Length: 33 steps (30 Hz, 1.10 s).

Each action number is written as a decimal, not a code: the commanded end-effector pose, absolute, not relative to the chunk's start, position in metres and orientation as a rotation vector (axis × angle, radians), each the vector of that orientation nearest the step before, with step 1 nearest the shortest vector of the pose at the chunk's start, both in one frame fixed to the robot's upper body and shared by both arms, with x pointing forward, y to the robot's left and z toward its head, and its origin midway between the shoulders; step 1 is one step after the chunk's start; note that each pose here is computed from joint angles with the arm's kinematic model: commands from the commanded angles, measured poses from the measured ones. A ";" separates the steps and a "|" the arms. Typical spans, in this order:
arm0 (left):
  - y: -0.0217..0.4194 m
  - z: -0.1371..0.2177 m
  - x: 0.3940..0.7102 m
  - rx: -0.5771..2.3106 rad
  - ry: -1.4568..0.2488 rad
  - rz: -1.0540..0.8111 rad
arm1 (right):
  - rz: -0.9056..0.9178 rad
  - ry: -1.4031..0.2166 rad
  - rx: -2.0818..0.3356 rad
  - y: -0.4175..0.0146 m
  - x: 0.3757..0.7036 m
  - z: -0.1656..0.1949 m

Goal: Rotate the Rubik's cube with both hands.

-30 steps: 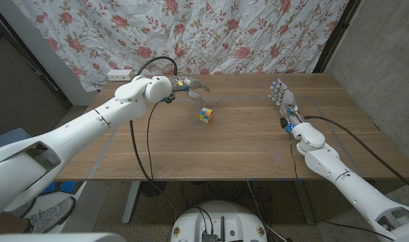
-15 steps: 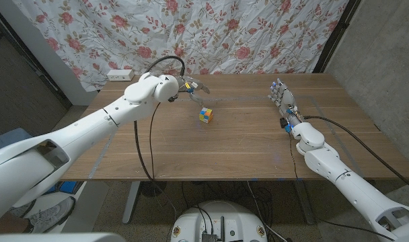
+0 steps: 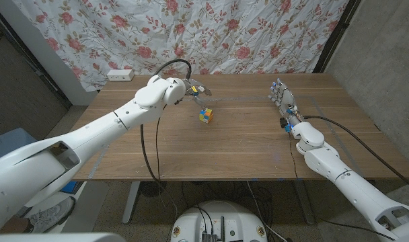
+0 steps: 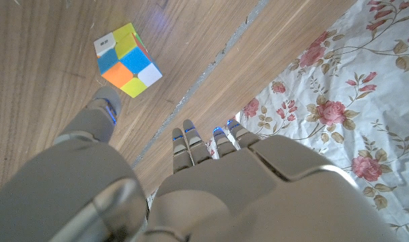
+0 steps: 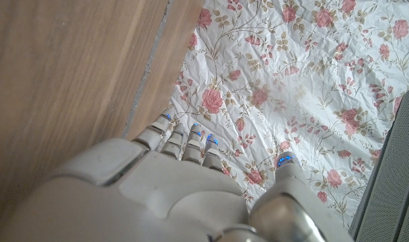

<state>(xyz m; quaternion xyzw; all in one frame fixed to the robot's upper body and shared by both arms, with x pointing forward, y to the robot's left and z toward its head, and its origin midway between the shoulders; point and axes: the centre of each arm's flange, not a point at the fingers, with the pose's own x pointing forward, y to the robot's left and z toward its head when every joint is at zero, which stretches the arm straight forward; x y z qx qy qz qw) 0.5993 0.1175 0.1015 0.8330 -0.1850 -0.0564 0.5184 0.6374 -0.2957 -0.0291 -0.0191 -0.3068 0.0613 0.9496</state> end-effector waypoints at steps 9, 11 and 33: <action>0.098 0.090 0.604 2.046 -0.392 -0.155 | 0.117 -0.613 -0.036 -0.297 0.638 -0.031; 0.096 0.088 0.604 2.053 -0.380 -0.159 | 0.117 -0.612 -0.036 -0.297 0.638 -0.031; 0.087 0.072 0.610 2.086 -0.337 -0.155 | 0.123 -0.612 -0.034 -0.295 0.637 -0.032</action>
